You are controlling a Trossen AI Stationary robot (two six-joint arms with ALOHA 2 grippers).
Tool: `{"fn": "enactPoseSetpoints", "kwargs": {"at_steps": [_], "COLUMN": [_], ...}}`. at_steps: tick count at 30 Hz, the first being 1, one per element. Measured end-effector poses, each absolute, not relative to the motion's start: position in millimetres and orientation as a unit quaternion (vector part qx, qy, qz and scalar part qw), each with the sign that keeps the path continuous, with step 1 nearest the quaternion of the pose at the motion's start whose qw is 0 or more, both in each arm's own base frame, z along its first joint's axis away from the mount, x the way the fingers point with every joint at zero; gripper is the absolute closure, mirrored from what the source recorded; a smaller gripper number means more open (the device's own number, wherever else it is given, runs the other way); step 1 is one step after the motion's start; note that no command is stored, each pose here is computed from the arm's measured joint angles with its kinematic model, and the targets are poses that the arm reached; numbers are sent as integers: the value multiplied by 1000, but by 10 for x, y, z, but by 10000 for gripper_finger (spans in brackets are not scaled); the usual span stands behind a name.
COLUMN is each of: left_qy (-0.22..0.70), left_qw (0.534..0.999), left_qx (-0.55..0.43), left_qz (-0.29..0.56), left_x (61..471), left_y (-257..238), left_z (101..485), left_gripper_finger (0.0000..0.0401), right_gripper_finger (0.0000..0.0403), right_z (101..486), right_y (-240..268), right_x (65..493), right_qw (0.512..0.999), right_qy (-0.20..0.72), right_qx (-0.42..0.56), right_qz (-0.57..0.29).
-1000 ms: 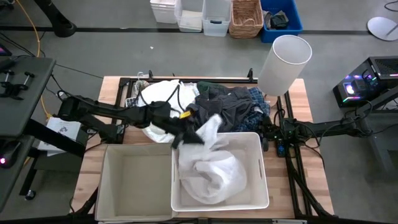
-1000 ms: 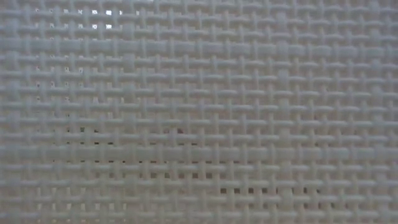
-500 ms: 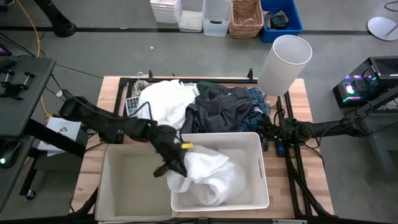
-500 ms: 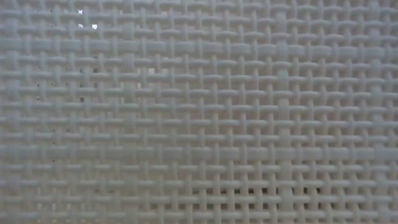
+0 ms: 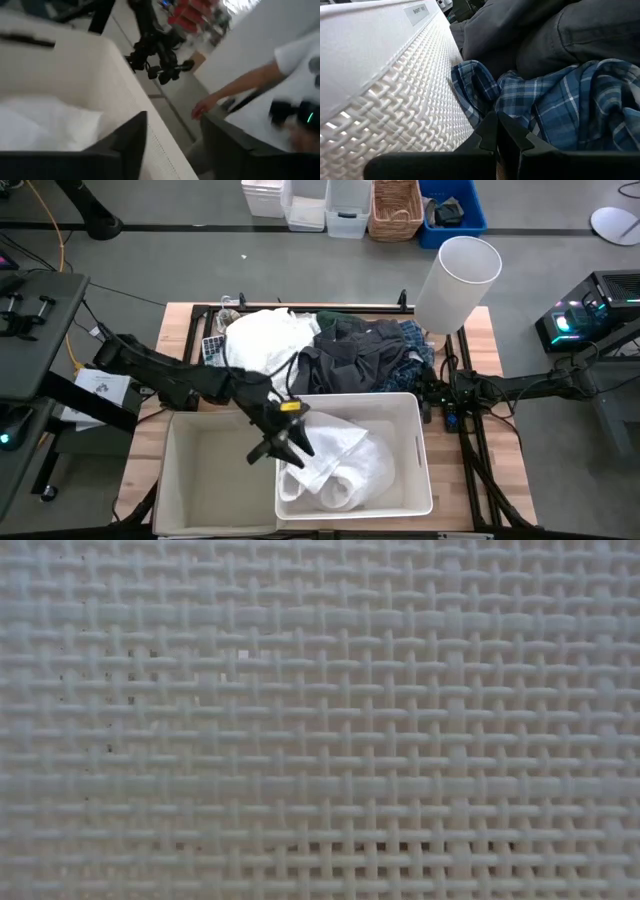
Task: Sort clothes
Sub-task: Put the white polo shirt into the white laundry organizer, then put the white blouse into the white laundry organizer
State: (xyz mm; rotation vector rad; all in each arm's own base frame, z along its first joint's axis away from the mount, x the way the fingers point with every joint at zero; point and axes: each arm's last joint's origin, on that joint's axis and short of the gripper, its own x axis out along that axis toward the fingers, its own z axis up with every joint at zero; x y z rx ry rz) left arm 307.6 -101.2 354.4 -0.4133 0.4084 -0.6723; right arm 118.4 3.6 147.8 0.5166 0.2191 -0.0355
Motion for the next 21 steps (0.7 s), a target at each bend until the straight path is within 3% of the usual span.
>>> {"fn": "enactPoseSetpoints", "kwargs": {"at_steps": [2,4,7,9,12,16,21], "left_qy": [213,250,334,380,418,468,534], "left_qw": [914,932,936,918,897,854,796], "left_qx": [-132,-42,81,107,25,-91,-121], "left_qz": [-320,-260,-74,38,142,211,257], "left_x": [2978,2796,2489,2346,2182,2061,2072], "left_y": [-932,-792,-495,-246,159,598,1004], "left_z": [3749,3937,3992,3870,3535,2949,2493], "left_gripper_finger": [184,162,142,138,137,137,137], "right_gripper_finger": [402,402,402,402,402,402,402], "right_z": [1479,1478,1476,1474,1472,1472,1473], "right_y": [37,37,36,37,36,37,36], "right_x": [1184,1184,1183,1183,1182,1182,1182], "right_qw": [961,961,961,961,960,960,960], "right_qy": [108,108,110,110,111,111,111], "right_qx": [255,255,255,255,255,255,255], "right_qz": [-17,-18,-18,-18,-18,-18,-19]}}
